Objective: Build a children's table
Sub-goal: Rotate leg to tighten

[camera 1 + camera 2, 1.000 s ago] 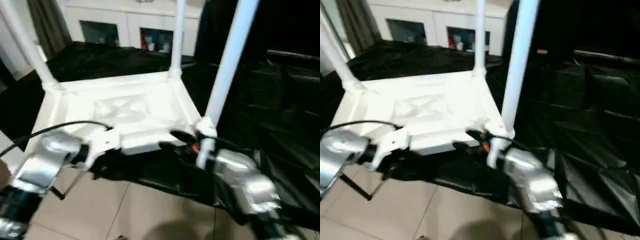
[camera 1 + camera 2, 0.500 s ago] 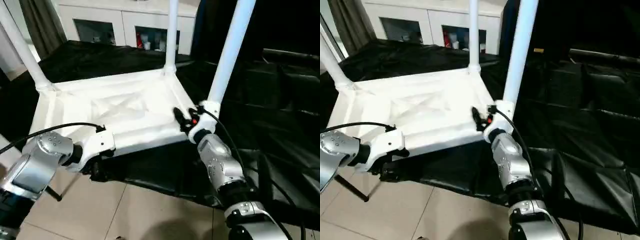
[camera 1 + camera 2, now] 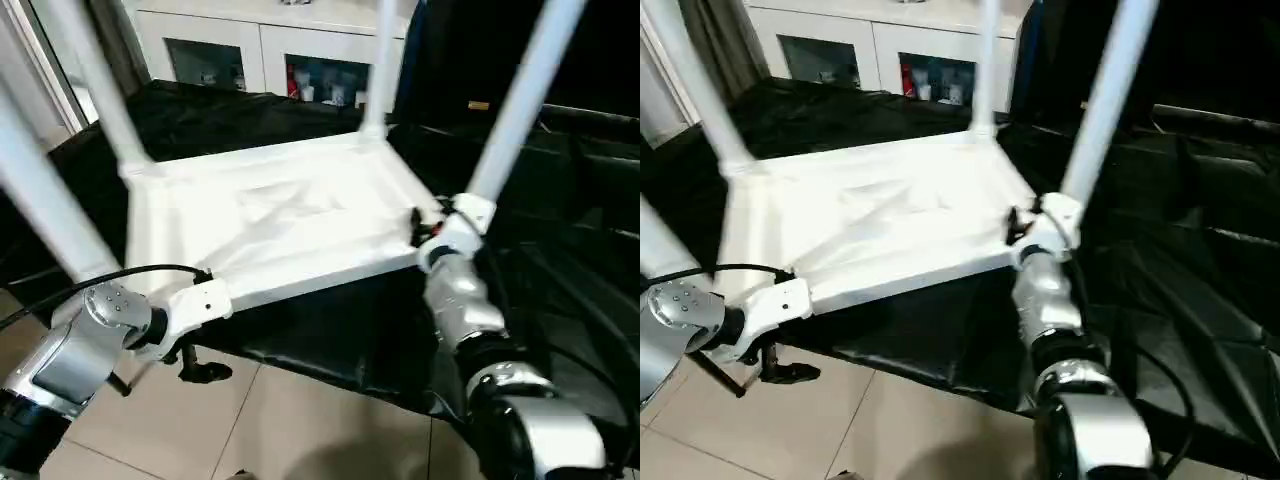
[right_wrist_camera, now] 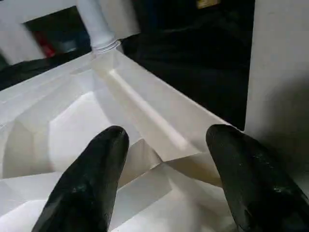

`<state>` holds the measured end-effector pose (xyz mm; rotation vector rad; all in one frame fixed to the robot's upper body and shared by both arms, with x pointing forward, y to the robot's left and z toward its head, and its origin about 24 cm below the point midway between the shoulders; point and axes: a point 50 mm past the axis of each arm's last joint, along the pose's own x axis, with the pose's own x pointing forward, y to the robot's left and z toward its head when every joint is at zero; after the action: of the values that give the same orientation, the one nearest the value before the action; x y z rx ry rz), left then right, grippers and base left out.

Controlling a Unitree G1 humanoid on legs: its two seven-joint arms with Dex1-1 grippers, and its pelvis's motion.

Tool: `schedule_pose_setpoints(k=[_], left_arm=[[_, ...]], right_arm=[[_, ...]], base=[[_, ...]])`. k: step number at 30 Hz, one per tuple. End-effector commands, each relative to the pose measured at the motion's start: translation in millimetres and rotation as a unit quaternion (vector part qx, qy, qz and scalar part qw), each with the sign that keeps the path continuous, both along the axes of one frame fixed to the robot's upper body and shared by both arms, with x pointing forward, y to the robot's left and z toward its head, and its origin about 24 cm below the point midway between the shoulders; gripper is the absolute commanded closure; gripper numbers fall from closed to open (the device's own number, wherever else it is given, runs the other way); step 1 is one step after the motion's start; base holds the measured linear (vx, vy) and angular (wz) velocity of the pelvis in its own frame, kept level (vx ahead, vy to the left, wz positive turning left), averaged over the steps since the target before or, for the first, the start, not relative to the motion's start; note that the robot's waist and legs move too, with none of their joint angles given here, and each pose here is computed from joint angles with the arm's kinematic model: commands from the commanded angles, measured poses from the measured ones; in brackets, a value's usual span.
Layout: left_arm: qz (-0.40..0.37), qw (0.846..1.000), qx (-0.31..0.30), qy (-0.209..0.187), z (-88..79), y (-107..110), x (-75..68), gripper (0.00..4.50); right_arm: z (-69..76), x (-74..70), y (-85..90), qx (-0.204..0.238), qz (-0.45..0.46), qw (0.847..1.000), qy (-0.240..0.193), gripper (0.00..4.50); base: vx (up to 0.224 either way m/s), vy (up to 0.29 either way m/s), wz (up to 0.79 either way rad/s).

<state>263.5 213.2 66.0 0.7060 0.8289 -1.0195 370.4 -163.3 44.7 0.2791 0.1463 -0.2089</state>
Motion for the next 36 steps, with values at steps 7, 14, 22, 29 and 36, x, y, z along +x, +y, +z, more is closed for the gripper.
schedule_pose_setpoints(k=[7,14,22,29,36], left_arm=[[0.026,0.999,0.026,-0.025,-4.2,8.0,6.4,0.04],[0.033,0.996,-0.036,-0.077,11.9,11.5,16.6,0.04],[0.031,0.980,-0.183,-0.067,41.9,15.2,5.2,0.04],[0.109,0.969,-0.208,-0.077,64.8,64.8,-1.6,0.04],[0.184,0.943,-0.236,-0.143,79.9,98.0,0.0,0.04]], right_arm=[[14.2,0.7,-54.0,-0.023,-0.088,0.996,-0.021,1.49],[24.2,-2.1,-86.9,-0.048,-0.117,0.991,-0.031,1.49],[19.5,-0.6,-70.5,-0.071,-0.029,0.996,-0.037,1.49],[0.8,-14.5,-35.3,-0.091,0.183,0.978,-0.043,1.49],[-14.7,-40.0,-48.7,-0.130,0.164,0.978,-0.012,1.49]], base=[[0.000,0.000,0.00],[0.000,0.000,0.00],[0.000,0.000,0.00],[0.000,0.000,0.00],[0.000,0.000,0.00]])
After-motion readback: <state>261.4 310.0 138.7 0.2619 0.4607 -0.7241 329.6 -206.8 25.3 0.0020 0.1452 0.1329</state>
